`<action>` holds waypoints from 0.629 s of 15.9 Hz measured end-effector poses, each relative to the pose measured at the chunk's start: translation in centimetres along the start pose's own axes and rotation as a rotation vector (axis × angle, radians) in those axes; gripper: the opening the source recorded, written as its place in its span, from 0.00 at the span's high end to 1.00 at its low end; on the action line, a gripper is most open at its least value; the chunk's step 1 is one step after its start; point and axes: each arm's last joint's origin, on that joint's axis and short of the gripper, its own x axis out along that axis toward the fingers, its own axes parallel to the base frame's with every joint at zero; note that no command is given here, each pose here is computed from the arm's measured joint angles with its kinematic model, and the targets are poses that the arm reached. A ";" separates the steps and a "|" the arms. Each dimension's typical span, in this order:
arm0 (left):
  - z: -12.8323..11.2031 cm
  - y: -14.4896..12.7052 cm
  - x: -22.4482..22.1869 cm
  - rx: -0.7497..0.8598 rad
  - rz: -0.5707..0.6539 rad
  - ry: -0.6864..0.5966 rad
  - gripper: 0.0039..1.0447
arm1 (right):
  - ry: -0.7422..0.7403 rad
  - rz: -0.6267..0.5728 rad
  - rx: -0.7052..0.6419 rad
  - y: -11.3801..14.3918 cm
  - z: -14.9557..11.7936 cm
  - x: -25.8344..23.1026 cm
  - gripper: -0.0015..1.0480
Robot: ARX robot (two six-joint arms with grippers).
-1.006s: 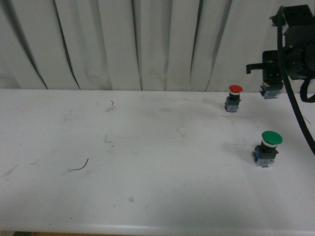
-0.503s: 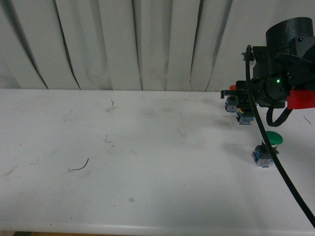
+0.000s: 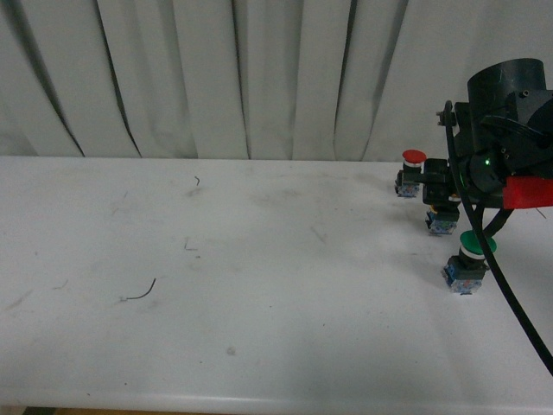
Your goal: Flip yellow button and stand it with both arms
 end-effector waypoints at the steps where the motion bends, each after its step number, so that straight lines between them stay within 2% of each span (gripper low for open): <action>1: 0.0 0.0 0.0 0.000 0.000 0.000 0.06 | 0.005 0.013 0.000 0.1 0.0 0.2 0.67; 7: 0.0 0.0 0.0 0.000 0.000 0.000 0.06 | 0.027 0.026 -0.007 0.2 -0.5 0.8 0.67; 10: 0.0 0.0 0.0 0.000 0.000 0.000 0.06 | 0.025 0.033 -0.014 0.2 -0.2 0.8 0.32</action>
